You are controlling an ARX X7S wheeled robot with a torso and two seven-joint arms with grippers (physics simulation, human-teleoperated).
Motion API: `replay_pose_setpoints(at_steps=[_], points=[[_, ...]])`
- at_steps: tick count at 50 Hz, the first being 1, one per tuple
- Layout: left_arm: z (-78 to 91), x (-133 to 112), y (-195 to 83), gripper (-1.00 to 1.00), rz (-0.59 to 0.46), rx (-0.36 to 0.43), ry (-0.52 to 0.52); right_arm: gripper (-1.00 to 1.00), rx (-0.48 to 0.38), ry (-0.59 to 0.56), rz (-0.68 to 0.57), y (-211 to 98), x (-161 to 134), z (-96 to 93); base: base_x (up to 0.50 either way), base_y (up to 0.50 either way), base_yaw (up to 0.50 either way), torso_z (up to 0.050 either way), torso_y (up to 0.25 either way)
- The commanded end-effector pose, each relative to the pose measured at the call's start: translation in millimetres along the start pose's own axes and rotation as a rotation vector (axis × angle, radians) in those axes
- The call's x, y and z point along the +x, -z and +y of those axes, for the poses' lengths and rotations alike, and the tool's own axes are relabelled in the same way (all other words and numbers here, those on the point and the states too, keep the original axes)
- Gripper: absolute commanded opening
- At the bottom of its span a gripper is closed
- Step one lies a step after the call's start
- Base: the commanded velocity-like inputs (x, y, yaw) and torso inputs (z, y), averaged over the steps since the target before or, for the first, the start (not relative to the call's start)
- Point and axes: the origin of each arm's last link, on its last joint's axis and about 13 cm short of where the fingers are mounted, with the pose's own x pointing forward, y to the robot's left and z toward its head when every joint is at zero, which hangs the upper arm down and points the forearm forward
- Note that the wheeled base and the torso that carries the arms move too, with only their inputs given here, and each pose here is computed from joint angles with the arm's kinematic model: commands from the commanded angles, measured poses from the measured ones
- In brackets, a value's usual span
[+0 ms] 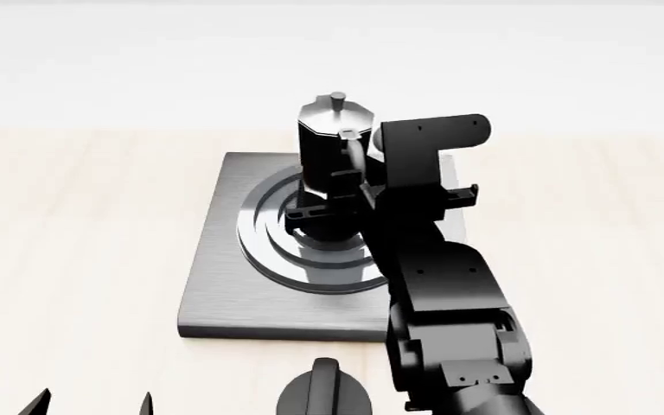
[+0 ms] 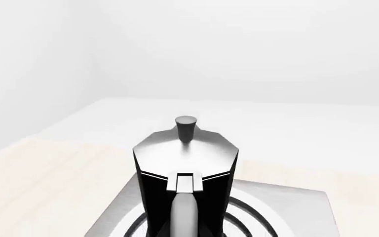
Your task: Put the moka pot on the stove.
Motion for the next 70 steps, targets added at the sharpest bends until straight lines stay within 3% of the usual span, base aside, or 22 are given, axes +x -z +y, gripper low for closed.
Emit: replay_pose_setpoints(at_steps=[1,56,57,70], points=[[0.0,0.0,0.0,1.0,0.0,0.0,0.0,-1.0,0.014,0.0,-0.01,-2.1,0.8,1.1,0.0,0.0,0.0,0.0,0.0],[0.0,0.0,0.0,1.0,0.0,0.0,0.001,-1.0,0.023,-0.034,0.074,15.6,-3.2,5.3,0.0,0.0,0.0,0.0,0.0],[0.0,0.0,0.0,1.0,0.0,0.0,0.0,1.0,0.022,-0.037,0.07,15.4,-3.1,5.6,0.0,0.0,0.0,0.0,0.0],[0.0,0.0,0.0,1.0,0.0,0.0,0.0,1.0,0.078,-0.077,0.039,10.2,-1.5,6.3,0.0,0.0,0.0,0.0,0.0]])
